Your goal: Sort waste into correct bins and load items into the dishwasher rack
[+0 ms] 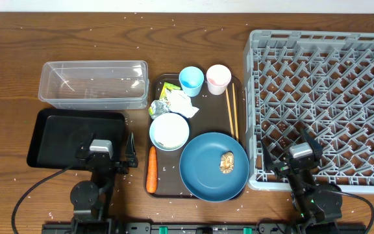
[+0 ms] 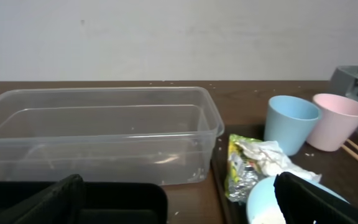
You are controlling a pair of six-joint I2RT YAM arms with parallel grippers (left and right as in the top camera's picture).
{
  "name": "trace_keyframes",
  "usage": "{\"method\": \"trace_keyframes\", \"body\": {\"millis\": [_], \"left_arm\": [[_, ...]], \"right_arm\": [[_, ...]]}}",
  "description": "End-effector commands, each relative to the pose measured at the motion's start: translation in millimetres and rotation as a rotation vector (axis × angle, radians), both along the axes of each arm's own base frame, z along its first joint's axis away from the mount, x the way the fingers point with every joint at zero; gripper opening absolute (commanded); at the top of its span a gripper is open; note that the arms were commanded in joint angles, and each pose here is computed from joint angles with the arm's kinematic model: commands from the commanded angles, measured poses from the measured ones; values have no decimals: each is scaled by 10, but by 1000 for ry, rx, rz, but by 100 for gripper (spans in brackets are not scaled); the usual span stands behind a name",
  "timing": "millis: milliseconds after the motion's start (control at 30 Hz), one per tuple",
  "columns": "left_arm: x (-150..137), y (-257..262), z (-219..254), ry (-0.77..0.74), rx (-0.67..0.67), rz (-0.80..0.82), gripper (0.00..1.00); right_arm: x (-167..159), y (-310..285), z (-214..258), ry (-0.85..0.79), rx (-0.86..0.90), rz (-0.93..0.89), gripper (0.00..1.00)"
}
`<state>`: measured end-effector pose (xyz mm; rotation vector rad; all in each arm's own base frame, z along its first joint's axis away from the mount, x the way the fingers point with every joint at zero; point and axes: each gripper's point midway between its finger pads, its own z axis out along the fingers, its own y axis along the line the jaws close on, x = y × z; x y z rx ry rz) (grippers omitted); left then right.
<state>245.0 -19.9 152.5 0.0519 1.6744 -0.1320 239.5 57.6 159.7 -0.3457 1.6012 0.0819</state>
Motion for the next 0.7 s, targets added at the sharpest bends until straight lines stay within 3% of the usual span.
{"method": "trace_keyframes", "body": {"millis": [0, 233, 467, 667], "left_arm": [[-45, -214, -132, 45, -18, -126, 98], [-198, -643, 76, -26, -52, -394, 98], [-321, -673, 980, -208, -109, -420, 98], [-187, -690, 1420, -24, -189, -417, 98]], "right_arm": [[3, 1, -33, 10, -1, 6, 99], [-64, 202, 206, -31, 156, 126, 99], [-206, 227, 754, -7, 307, 154, 99], [-218, 225, 1163, 180, 329, 122, 99]]}}
